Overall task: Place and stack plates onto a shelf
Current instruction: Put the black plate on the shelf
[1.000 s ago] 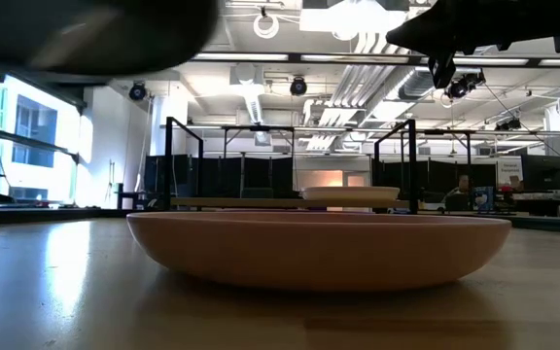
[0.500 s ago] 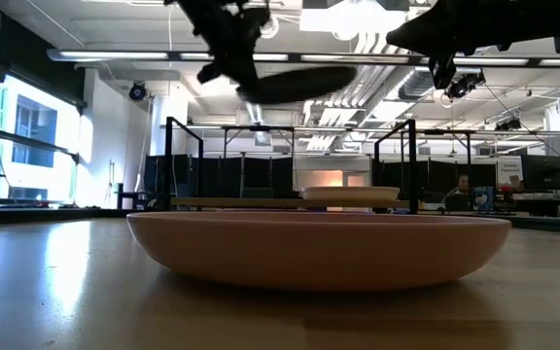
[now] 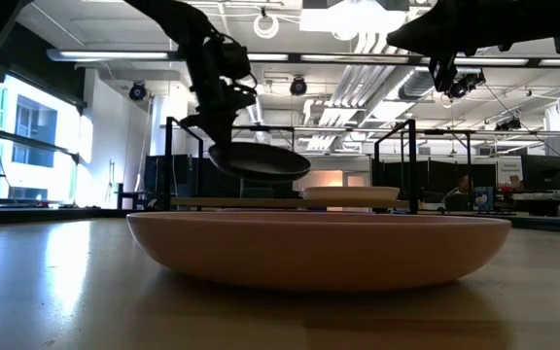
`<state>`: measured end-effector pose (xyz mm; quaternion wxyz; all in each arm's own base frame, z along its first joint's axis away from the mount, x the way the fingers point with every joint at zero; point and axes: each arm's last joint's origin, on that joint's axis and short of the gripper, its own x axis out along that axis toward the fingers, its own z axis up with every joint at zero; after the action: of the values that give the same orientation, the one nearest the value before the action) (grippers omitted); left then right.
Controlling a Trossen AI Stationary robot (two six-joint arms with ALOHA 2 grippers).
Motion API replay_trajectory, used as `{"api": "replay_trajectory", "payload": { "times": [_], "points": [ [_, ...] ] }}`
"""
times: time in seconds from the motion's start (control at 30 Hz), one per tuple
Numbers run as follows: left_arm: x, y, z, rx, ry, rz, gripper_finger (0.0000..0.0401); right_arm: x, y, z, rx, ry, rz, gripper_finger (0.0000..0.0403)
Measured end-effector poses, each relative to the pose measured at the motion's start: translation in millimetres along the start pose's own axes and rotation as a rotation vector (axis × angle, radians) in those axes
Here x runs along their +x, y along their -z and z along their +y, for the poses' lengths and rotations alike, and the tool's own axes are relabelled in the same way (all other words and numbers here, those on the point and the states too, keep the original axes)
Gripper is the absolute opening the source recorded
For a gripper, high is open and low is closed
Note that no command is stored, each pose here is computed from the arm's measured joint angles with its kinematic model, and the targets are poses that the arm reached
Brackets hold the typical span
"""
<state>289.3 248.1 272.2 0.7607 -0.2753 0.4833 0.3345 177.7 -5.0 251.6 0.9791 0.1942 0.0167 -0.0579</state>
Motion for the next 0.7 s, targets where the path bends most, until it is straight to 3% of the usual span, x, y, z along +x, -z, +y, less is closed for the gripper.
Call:
{"api": "replay_trajectory", "payload": {
  "times": [0.27, 0.7],
  "points": [
    [16, 0, -2, 0.013, -0.019, 0.042, 0.0002, 0, 0, 0, 0.027, 0.001, 0.004, 0.0000],
    [17, 3, 1, 0.032, -0.086, 0.059, 0.0015, 0, 1, 0, 0.026, 0.004, 0.009, 0.0000]
  ]
}}
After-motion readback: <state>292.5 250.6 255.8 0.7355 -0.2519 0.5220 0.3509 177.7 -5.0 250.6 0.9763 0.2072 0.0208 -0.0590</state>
